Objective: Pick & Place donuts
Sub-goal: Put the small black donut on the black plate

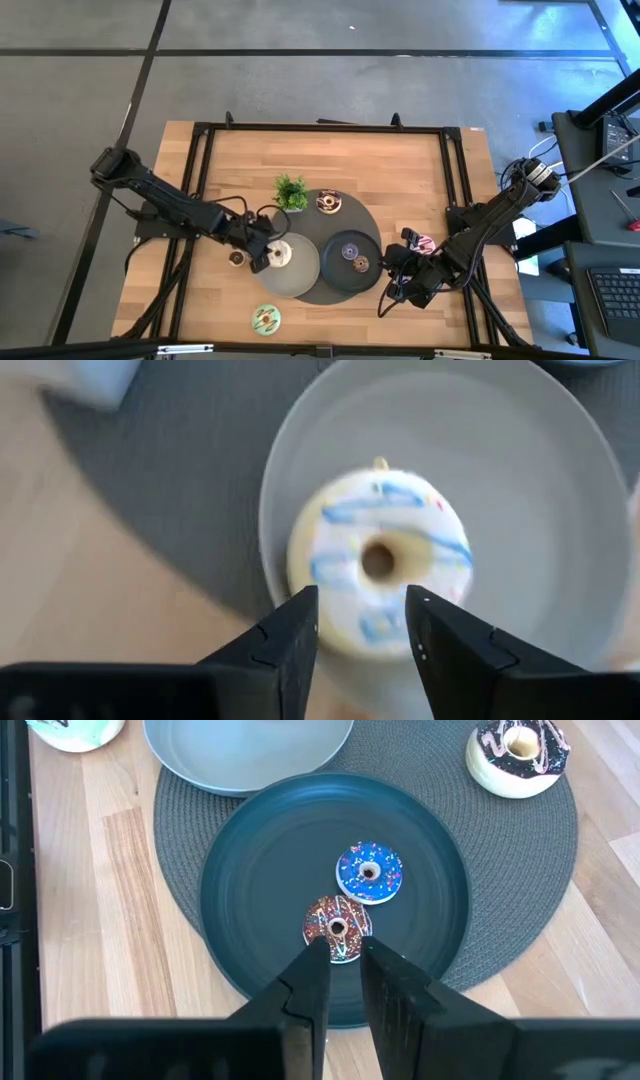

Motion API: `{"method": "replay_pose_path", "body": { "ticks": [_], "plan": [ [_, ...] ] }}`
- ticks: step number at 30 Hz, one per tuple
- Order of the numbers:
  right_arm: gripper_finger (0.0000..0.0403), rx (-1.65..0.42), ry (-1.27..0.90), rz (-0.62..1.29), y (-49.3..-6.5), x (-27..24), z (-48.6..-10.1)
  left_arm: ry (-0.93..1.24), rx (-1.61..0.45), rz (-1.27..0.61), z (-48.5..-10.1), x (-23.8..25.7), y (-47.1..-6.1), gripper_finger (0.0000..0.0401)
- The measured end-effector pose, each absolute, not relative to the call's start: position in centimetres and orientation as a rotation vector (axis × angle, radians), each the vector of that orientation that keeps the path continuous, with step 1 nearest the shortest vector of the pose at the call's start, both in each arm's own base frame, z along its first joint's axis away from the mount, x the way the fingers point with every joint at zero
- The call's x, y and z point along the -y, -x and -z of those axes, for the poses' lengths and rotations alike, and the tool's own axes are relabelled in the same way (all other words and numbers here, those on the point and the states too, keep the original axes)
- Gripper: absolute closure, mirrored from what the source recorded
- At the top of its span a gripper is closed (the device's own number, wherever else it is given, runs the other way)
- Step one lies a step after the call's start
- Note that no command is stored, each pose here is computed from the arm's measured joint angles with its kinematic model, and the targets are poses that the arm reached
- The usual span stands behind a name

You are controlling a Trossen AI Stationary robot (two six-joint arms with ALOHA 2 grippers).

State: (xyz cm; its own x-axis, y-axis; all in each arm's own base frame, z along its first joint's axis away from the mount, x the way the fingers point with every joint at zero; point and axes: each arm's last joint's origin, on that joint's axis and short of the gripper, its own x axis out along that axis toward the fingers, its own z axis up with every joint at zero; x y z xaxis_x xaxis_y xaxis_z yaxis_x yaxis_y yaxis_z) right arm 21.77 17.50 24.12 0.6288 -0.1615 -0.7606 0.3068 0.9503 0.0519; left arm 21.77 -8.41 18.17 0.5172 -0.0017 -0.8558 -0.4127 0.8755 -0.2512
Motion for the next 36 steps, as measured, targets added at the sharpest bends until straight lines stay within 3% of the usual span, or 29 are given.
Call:
{"method": "replay_pose_path", "body": {
  "ticks": [5,11,21,36],
  "plan": [
    [0.0340,-0.851,-0.183,0.270,-21.8,-17.5,-24.1,0.593,-1.120,-0.384,-19.8,8.6,-19.2,0.0251],
    [0.0340,-0.851,-0.166,0.263,-21.8,-17.5,-24.1,0.639,-1.197,-0.570,-19.0,9.4,-16.5,0.0255],
    [0.0340,-0.848,-0.145,0.247,-21.8,-17.6,-24.2,0.762,-1.198,-0.662,-17.7,10.5,-15.1,0.0258],
    [0.0340,-0.848,-0.144,0.247,-21.8,-17.6,-24.2,0.712,-1.289,-0.710,-15.3,11.5,-16.1,0.0301]
  ]
}}
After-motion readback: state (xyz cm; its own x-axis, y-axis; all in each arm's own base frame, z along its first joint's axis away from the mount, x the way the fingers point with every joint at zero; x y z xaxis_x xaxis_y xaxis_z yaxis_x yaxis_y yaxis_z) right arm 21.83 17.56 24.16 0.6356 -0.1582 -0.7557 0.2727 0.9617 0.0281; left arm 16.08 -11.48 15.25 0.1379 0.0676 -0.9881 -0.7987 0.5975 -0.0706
